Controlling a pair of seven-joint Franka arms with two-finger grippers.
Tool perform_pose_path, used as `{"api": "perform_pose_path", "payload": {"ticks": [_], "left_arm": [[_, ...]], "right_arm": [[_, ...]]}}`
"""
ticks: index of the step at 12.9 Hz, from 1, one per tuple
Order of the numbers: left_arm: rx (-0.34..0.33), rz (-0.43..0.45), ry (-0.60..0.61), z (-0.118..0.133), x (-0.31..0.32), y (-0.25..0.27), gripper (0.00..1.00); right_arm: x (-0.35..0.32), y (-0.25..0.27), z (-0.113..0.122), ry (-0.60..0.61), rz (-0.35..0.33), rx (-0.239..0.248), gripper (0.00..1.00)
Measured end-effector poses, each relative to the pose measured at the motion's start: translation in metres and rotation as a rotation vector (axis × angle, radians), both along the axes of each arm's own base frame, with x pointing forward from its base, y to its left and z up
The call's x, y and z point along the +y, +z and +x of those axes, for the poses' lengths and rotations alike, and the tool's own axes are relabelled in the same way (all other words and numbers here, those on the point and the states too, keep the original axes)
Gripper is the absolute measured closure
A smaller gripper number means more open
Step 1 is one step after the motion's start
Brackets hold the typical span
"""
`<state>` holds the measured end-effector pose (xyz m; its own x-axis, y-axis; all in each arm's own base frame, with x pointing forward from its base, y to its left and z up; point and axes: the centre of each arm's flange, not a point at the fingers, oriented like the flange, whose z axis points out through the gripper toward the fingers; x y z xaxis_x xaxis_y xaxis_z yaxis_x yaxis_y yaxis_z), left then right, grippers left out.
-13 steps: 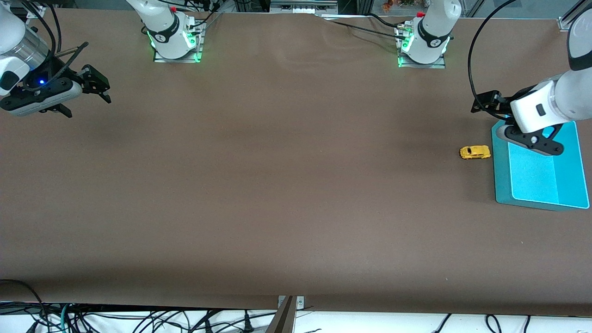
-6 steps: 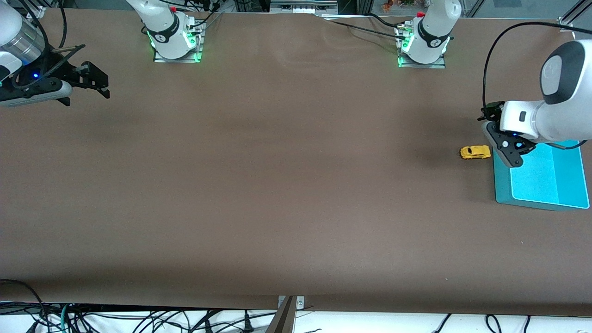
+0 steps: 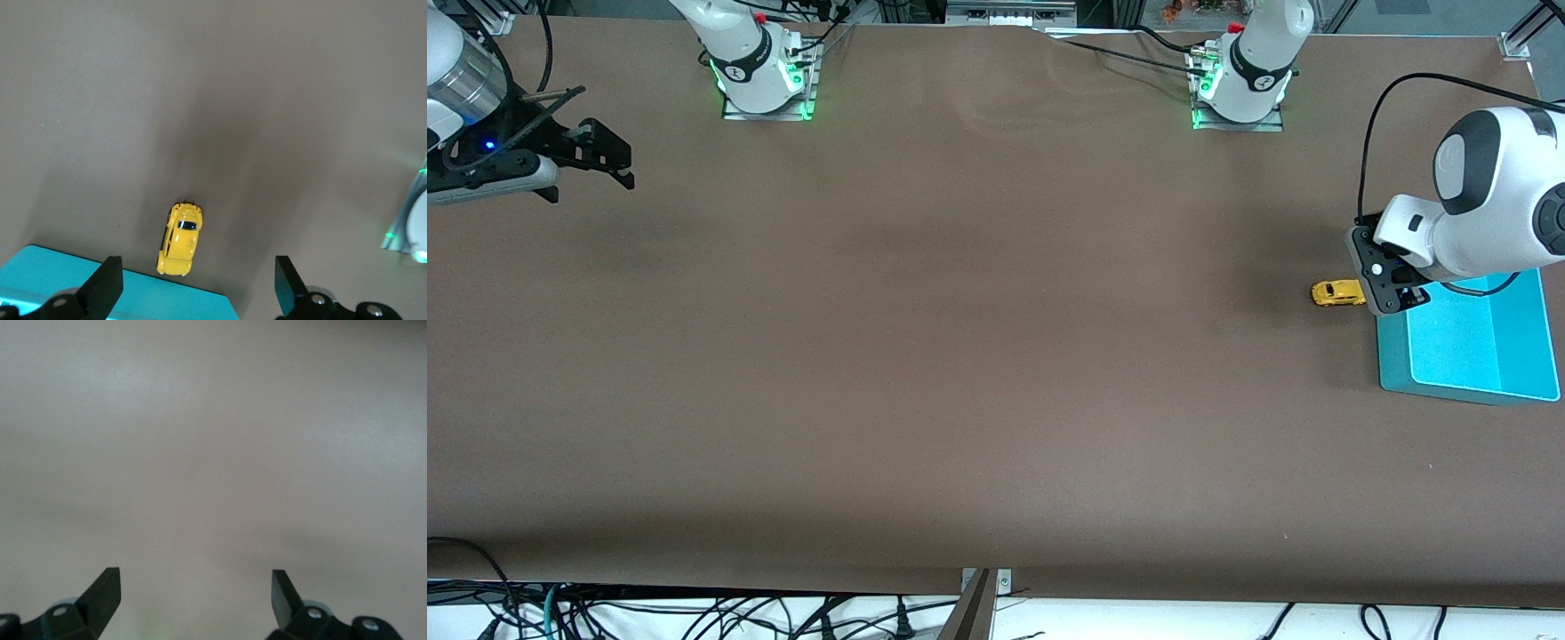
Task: Wind and store yellow beetle car
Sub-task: 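Lower the left gripper onto the yellow car beside the cyan box and grasp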
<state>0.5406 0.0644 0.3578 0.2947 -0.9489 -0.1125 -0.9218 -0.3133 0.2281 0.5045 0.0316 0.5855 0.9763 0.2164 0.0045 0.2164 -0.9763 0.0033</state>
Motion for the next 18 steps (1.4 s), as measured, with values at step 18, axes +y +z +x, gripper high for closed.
{"api": "perform_pose_path", "payload": {"ticks": [18], "left_arm": [[-0.203, -0.043, -0.193, -0.064, 0.078, -0.159, 0.0]], "right_arm": [[-0.02, -0.009, 0.006, -0.033, 0.012, 0.015, 0.0]]}}
